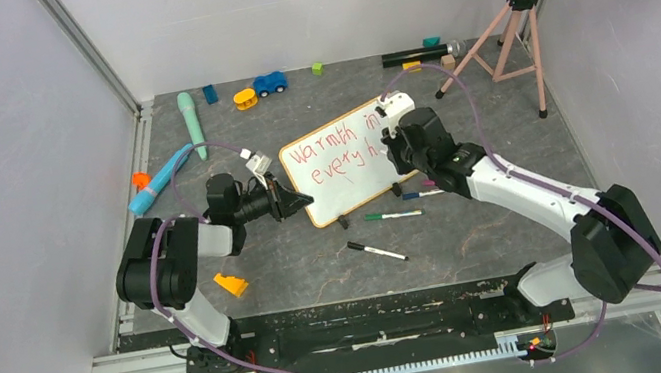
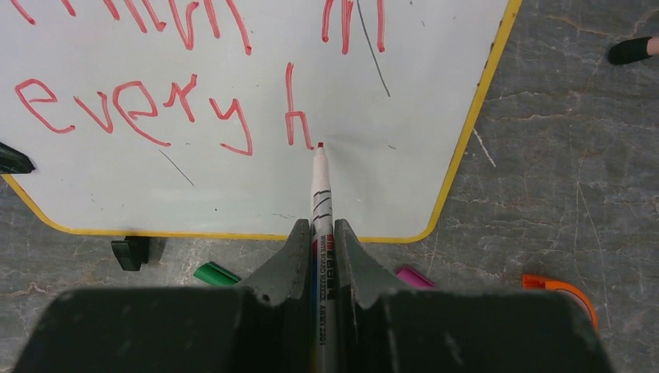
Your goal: Write a sentence on the whiteboard
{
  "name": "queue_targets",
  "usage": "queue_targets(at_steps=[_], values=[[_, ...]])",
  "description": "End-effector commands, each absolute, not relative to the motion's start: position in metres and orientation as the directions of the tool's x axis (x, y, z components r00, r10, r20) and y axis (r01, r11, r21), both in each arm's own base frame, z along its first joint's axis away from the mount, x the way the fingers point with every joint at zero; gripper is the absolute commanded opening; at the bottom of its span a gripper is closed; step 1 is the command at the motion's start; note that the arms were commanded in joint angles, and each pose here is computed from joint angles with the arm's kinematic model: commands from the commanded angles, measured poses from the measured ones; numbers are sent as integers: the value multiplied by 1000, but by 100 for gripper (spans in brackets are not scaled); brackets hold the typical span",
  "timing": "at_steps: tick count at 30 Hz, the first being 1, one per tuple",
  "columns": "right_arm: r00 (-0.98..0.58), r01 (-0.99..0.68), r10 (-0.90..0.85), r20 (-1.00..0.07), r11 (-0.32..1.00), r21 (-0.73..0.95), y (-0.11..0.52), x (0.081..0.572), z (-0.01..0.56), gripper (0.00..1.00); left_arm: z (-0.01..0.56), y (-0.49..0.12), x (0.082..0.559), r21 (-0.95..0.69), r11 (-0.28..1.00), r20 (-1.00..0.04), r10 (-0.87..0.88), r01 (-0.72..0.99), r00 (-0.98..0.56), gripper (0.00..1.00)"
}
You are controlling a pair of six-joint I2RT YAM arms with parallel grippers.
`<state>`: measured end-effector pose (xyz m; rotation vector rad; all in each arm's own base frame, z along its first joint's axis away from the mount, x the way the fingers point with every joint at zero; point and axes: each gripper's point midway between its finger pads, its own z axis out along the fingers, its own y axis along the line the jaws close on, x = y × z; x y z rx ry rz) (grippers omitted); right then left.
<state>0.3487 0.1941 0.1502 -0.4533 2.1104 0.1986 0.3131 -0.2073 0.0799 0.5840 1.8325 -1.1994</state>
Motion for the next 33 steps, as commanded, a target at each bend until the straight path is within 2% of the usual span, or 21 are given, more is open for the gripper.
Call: queue_targets(at_steps=[1, 17, 33], values=[[-418, -380, -183, -890, 925, -11, 198, 361, 194, 0, 78, -200, 330, -430, 493, -882, -52, 756, -468, 2], [-415, -399, -208, -886, 916, -28, 205, 377, 189, 0, 79, -201, 330, -429, 493, -883, -52, 757, -467, 2], [-450, -394, -210, -868, 919, -18, 201, 369, 169, 0, 79, -201, 330, -430, 493, -883, -52, 757, -467, 2]])
